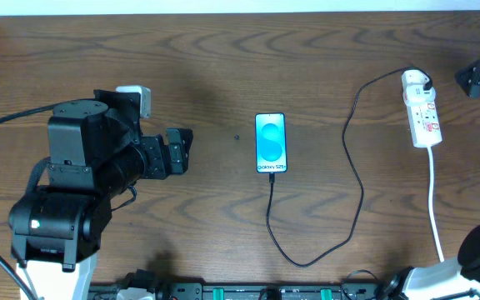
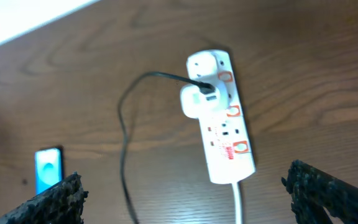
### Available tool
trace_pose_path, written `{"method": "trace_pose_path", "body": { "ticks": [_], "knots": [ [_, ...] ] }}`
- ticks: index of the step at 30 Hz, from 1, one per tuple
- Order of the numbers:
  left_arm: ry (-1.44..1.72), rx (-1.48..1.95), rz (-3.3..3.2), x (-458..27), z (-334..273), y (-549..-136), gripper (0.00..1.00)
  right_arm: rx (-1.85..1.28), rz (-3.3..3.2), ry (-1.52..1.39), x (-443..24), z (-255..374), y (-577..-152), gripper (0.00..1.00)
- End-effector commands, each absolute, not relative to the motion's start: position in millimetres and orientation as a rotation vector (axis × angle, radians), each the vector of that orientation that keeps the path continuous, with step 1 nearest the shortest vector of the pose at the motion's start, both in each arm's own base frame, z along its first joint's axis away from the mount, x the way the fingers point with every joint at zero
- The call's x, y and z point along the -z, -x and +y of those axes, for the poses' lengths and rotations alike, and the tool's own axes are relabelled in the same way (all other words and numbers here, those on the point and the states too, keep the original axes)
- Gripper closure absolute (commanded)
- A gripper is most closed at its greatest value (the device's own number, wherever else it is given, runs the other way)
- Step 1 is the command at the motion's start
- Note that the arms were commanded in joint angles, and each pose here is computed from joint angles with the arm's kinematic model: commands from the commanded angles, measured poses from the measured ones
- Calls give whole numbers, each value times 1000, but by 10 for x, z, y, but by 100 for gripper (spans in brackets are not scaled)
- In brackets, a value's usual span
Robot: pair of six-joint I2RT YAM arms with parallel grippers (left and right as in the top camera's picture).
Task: Plug charger to phone and switch on socket
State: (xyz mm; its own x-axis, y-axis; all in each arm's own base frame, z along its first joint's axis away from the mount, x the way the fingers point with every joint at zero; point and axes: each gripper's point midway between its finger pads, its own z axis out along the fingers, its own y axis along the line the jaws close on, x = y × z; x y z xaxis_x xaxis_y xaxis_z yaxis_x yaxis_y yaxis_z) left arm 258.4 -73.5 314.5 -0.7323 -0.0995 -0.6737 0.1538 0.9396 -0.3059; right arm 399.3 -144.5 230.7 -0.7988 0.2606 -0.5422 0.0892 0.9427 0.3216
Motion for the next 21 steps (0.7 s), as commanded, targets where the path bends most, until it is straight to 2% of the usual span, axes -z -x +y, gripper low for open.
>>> {"method": "trace_pose_path", "body": {
  "ticks": [1, 14, 21],
  "knots": [
    [-50, 424, 2348, -3149, -713, -2600, 5, -397, 2529, -116, -2042, -1464, -4083, 1],
    [-50, 424, 2348, -3150, -713, -2600, 5, -647, 2652, -151, -963, -1353, -4362, 1],
    [-50, 423, 2348, -3149, -712, -2601, 5, -730, 2696, -146, -649, -1207, -4393, 1]
  ]
}}
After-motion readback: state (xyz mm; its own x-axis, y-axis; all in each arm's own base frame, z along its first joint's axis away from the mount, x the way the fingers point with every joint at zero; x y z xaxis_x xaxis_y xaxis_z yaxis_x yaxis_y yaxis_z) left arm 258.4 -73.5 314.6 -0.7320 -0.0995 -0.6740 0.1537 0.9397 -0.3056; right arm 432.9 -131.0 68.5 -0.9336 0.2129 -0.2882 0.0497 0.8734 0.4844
